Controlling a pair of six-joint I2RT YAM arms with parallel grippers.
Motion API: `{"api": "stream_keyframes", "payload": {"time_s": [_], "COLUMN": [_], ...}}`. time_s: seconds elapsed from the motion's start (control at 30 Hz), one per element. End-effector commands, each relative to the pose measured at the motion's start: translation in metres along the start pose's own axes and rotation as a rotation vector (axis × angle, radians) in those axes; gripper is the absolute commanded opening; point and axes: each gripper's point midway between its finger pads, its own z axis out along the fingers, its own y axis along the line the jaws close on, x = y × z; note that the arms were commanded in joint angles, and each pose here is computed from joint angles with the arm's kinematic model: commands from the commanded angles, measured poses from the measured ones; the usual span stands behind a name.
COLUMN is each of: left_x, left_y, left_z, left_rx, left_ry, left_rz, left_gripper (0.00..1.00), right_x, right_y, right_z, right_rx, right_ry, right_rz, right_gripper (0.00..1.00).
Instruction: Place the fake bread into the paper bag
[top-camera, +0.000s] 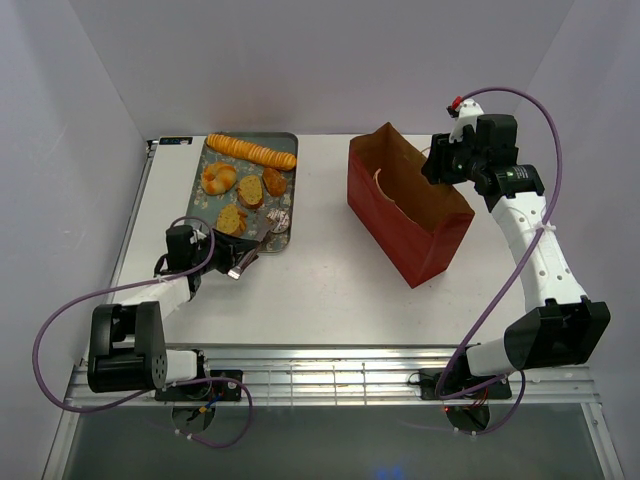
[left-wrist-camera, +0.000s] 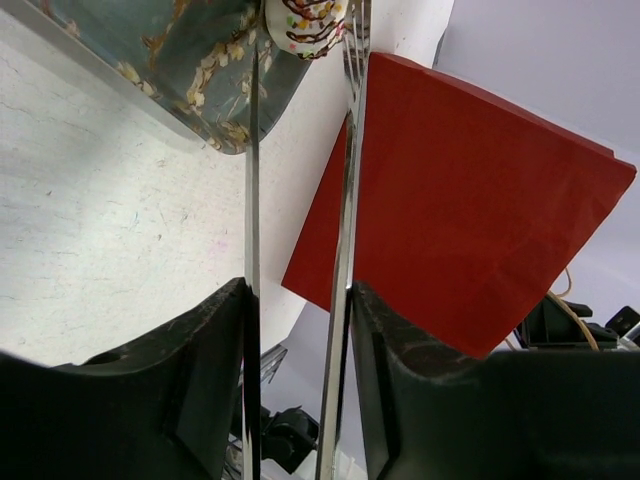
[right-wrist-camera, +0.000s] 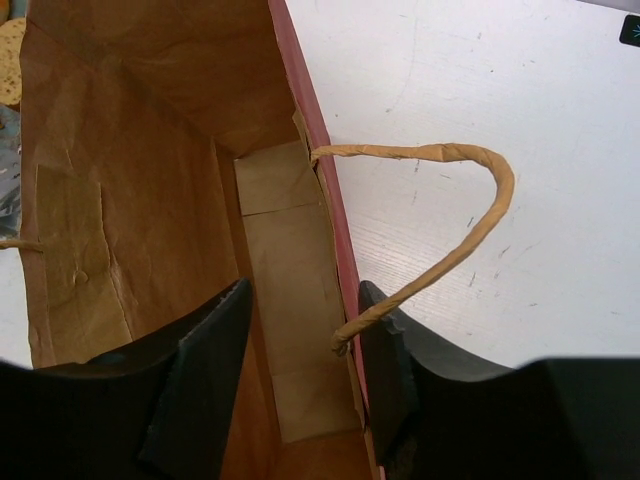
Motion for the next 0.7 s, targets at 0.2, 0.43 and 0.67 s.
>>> {"api": "stream_keyframes", "payload": {"time_s": [0.2, 0.43, 0.67], "left_x": [-0.008, -0.005, -0.002], "left_y": [-0.02, -0.034, -0.076], "left_z": [0.005, -0.003, -0.031], "left_rx": [0.057, 0.096, 0.139], "left_ry": [0.008, 0.004, -0.06], "left_rz": [0.053, 0.109, 0.259], "left_gripper": [0.33, 0.2, 0.12], "right_x": [-0.016, -0.008, -0.002], "right_y": [0.011, 0.019, 0.022], "right_z": [-0.007, -0.007, -0.009], "right_rx": [-0.043, -0.078, -0.075], "right_ry": [-0.061, -0.044, -0.022], "right_rz": [0.009, 0.088, 0.136], "right_gripper": [0.36, 0.22, 0.1]}}
